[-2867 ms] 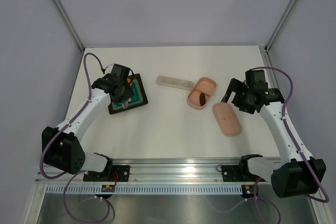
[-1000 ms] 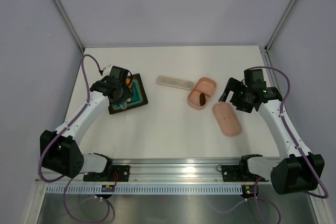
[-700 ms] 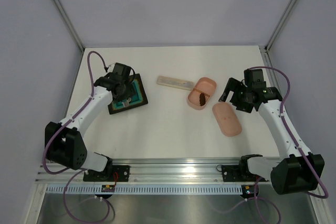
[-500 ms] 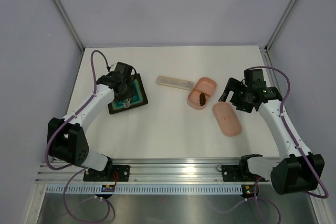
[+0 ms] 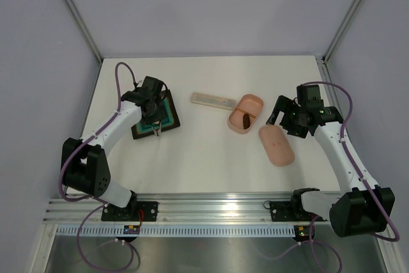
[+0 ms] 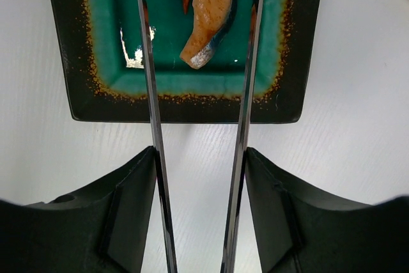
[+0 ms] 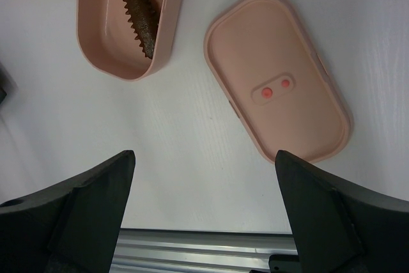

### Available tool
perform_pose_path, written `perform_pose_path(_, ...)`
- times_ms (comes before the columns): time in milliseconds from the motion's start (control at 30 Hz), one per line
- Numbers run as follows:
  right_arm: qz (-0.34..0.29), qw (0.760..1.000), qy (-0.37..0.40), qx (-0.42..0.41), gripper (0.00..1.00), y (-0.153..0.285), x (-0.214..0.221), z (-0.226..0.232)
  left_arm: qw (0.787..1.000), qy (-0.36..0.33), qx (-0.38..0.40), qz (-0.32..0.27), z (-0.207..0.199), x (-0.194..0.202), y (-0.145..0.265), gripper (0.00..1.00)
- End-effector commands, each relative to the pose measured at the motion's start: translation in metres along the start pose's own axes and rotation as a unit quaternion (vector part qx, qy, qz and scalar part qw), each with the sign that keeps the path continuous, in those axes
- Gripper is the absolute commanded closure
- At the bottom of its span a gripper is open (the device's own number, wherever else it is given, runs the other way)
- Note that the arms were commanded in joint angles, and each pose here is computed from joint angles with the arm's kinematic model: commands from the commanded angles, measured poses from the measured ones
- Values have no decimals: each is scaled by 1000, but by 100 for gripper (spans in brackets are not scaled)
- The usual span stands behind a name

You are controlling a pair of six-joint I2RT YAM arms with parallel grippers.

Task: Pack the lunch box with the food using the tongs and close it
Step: Pick up the fake food from the plate.

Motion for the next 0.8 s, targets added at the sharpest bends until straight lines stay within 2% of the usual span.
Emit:
perform_pose_path(0, -5, 1000, 7, -12, 0, 0, -4, 3, 999, 11, 23, -33, -5, -17, 13, 44)
perform_pose_path(600, 0, 1000, 5, -16, 0, -3, -3, 4, 999, 16, 19, -35, 9, -4, 33, 62)
perform_pose_path(767, 0, 1000, 4, -19, 1, -2, -3, 5, 999, 13, 26, -37, 10, -1, 41, 64)
Point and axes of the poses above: each gripper's point midway between its finger pads, its own y axis back along the fingers, its own z axis along the line the jaws close on, x = y × z, the point moved 5 cm from there along y, back along the fingers, and after that the axes turned 9 degrees about -y, right-handed, at the moved point
